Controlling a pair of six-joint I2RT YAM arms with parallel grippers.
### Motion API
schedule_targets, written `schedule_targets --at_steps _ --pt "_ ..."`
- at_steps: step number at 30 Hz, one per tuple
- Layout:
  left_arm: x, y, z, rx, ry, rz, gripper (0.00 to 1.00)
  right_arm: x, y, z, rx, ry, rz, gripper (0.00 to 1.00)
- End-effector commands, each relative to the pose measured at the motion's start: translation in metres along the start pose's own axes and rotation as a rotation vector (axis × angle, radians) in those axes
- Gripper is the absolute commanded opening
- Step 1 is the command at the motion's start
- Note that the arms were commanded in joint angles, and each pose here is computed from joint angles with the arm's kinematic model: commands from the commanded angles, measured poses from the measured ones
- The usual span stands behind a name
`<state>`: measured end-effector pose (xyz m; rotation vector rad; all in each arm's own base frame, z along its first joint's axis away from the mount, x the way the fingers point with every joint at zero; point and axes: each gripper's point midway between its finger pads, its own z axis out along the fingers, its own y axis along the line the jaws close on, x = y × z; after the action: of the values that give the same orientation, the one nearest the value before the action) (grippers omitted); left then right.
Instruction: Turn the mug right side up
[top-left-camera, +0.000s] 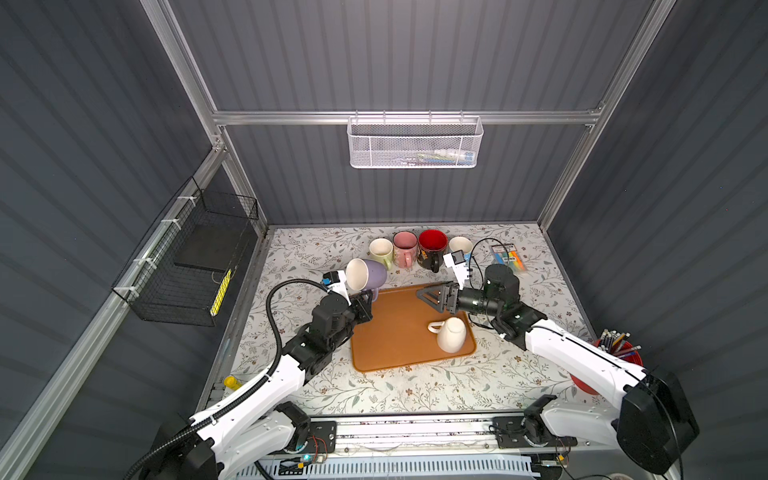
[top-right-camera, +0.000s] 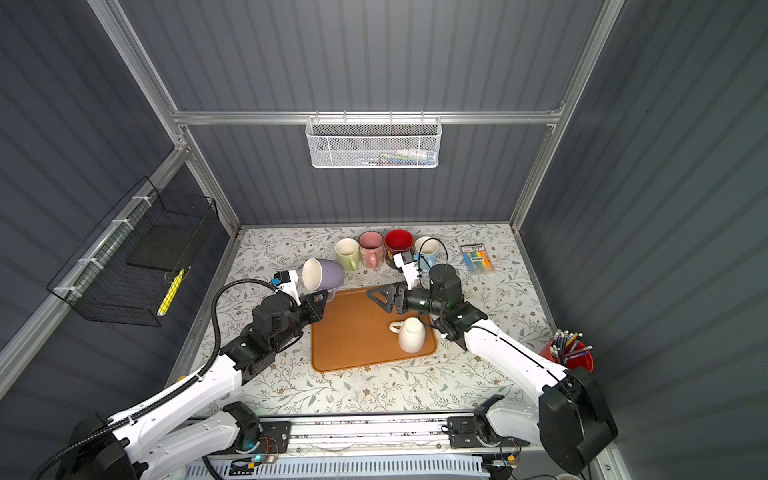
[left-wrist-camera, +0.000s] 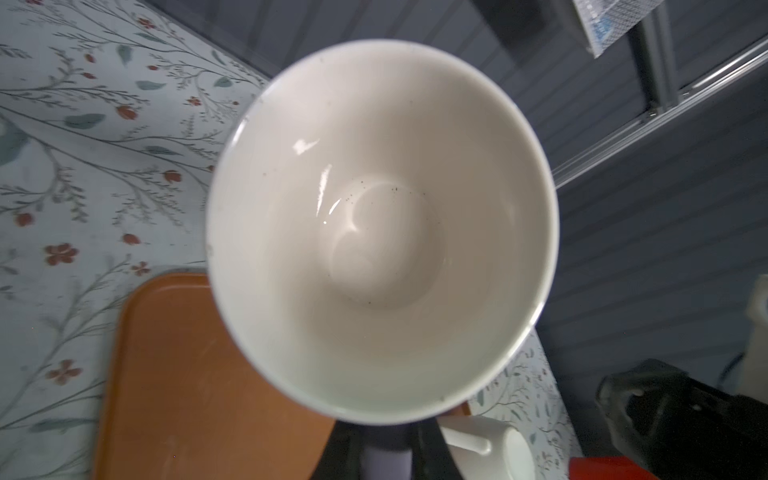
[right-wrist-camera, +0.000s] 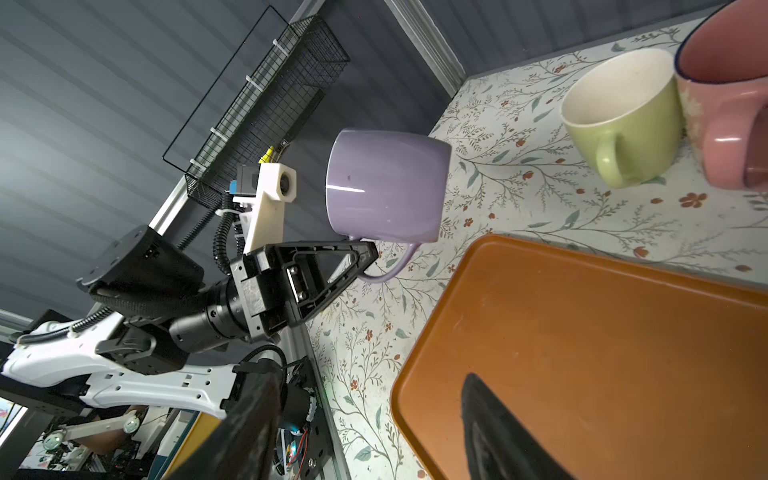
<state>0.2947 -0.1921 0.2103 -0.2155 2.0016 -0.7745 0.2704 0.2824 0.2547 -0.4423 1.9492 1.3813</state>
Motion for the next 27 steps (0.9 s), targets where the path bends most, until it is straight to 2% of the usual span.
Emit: schedule_targets --at_steps 1,7,20,27 --pt "-0.033 0.003 -0.013 -0.106 -0.072 0.087 0.0 0.008 -0.01 -0.005 0.051 0.01 -0.016 0.69" --pt "-0.044 0.019 -0.015 -0.282 -0.034 0.206 0.0 0.017 -0.021 -0.006 0.098 0.029 -0.001 0.68" --pt "-0.048 0.027 0.013 -0.452 0.087 0.412 0.0 0.026 -0.03 -0.009 0.141 0.059 -0.003 0.75" --pt "-0.044 0.031 0.041 -0.512 0.184 0.501 0.0 0.032 -0.032 -0.011 0.141 0.068 -0.02 0.79"
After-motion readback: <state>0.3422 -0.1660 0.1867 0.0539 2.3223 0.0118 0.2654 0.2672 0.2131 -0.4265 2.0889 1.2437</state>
